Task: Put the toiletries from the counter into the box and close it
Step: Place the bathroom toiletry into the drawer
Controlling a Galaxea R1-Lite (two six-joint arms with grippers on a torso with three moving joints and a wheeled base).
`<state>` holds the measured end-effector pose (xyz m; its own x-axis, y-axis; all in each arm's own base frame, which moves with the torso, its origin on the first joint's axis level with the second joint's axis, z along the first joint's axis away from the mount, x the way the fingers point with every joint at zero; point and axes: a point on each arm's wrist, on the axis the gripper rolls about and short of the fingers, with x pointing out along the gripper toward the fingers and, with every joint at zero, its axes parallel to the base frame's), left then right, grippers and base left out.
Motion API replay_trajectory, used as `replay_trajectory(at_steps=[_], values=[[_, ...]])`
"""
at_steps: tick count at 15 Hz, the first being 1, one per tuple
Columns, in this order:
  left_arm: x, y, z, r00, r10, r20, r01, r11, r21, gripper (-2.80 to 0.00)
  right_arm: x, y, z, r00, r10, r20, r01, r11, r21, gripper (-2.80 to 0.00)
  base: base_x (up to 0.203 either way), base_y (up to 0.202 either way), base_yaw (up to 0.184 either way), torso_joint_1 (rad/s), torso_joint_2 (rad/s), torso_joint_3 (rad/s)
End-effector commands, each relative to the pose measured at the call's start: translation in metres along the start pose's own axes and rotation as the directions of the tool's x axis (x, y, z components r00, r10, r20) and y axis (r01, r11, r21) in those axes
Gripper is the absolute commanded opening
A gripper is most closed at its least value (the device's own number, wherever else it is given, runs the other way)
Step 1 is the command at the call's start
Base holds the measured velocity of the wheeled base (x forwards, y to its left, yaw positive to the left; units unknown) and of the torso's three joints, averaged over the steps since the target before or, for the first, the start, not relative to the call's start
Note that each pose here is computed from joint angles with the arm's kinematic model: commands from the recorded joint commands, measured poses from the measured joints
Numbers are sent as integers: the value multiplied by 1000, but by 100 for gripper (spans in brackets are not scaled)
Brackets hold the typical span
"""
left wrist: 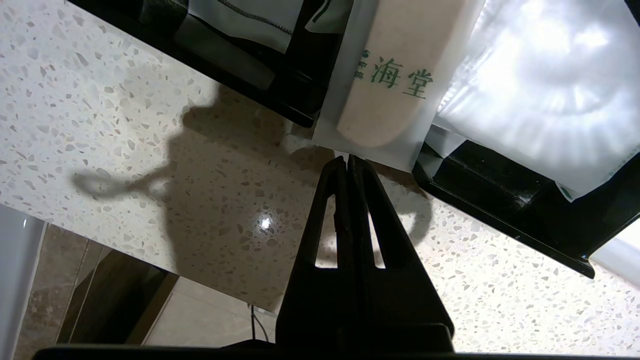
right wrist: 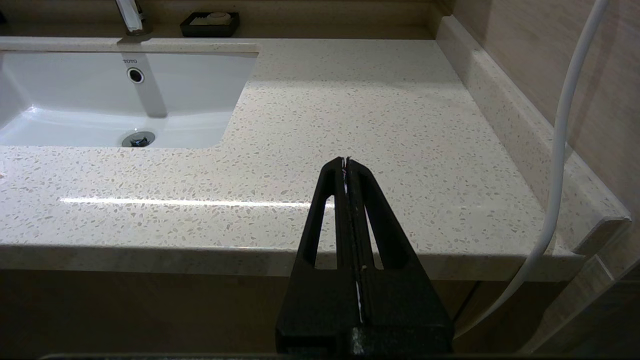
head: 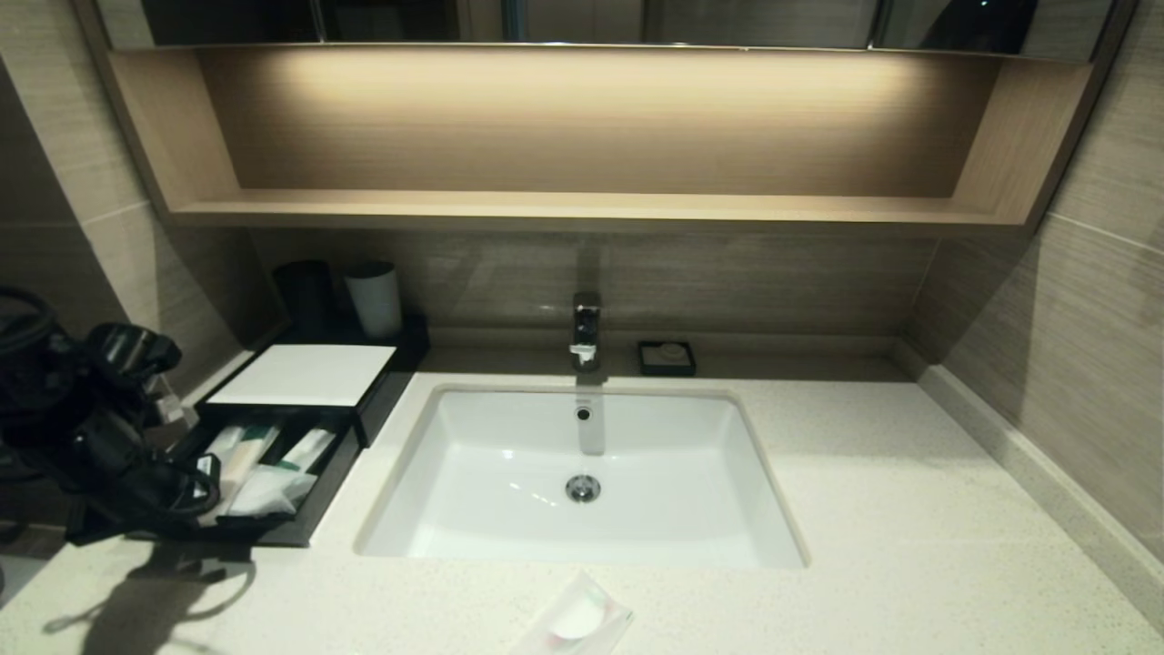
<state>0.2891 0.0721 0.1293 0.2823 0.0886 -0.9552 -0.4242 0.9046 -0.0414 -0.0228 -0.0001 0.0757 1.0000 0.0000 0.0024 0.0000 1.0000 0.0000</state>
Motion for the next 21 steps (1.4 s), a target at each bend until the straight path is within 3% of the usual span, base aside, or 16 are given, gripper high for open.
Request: replay_trajectory(at_steps=[1,11,21], values=[[0,0,0,1000,1,-2,-1,1000,-4,-280,0,0,0,1000,0,1,0,1000,0,-280,0,0,0,0,0,0],[2,-5,6,999,-13,47,15,999,-33,-280,0,0,0,1000,0,1,0,1000,0,-280,0,0,0,0,0,0],[2,-5,6,999,-16,51,17,999,-33,-280,0,0,0,1000,0,1,0,1000,0,-280,0,0,0,0,0,0]])
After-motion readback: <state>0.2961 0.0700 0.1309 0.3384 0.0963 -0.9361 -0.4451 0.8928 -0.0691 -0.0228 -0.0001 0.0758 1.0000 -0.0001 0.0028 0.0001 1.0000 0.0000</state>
